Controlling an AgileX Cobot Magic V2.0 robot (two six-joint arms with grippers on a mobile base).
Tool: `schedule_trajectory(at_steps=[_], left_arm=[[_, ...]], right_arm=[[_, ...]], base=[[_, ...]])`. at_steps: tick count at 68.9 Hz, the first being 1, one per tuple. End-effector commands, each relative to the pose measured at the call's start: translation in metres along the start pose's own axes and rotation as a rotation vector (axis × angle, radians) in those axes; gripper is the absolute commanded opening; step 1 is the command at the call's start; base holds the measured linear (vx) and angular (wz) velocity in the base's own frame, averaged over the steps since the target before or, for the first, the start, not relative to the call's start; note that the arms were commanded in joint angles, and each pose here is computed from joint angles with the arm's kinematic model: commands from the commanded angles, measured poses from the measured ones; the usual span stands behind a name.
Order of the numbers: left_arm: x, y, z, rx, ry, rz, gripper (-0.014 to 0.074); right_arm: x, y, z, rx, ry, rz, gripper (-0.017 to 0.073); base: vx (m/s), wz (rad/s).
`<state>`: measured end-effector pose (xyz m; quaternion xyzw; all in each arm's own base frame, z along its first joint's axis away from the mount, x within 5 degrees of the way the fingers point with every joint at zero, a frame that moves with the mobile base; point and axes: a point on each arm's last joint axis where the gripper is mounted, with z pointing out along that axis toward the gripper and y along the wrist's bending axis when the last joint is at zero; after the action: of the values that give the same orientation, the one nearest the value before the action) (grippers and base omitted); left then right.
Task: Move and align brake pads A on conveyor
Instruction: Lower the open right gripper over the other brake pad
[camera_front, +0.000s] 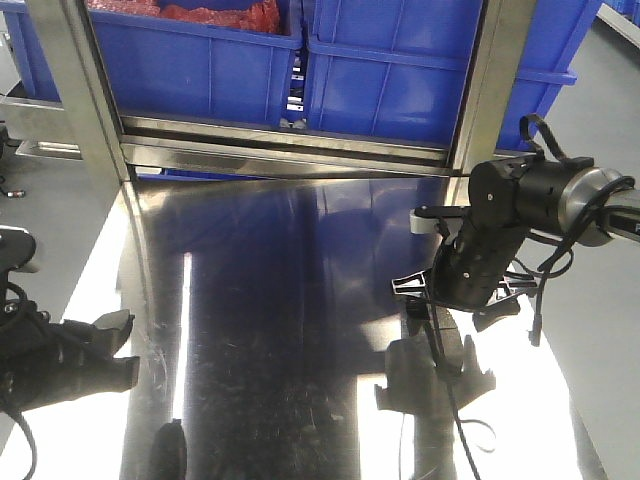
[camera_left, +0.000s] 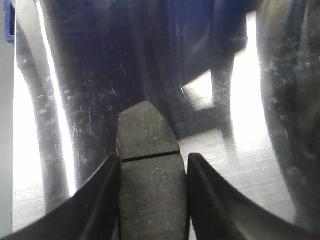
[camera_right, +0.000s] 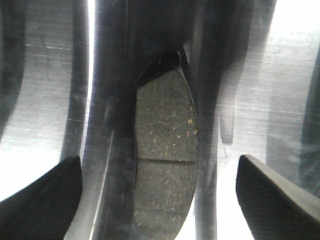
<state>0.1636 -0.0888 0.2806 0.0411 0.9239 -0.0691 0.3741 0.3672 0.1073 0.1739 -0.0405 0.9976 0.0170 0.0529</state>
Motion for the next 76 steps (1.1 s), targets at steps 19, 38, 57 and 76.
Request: schedule_trajectory(at_steps=[19, 38, 57, 76], left_arm=[[-0.011, -0.0043, -0.0075, 0.045, -0.08, 0.011, 0.0072], [-0.011, -0.0043, -0.0075, 0.045, -0.08, 0.011, 0.0072], [-0.011, -0.0043, -0.0075, 0.045, -0.08, 0.011, 0.0072], [-0.011, -0.0043, -0.0075, 0.045, -0.08, 0.011, 0.0072]], right_arm=[[-0.008, -0.0002, -0.0169, -0.007, -0.076, -0.003, 0.0515], [-0.0083, -0.0002, -0.0116, -0.004, -0.063, -0.011, 0.0415], [-0.0083, -0.0002, -0.0116, -0.004, -0.063, -0.013, 0.0344], [-0.0082, -0.0002, -0.0116, -0.004, -0.062, -0.013, 0.0194]], base=[[0.0, 0.0], [0.0, 0.0], [0.0, 0.0], [0.0, 0.0]])
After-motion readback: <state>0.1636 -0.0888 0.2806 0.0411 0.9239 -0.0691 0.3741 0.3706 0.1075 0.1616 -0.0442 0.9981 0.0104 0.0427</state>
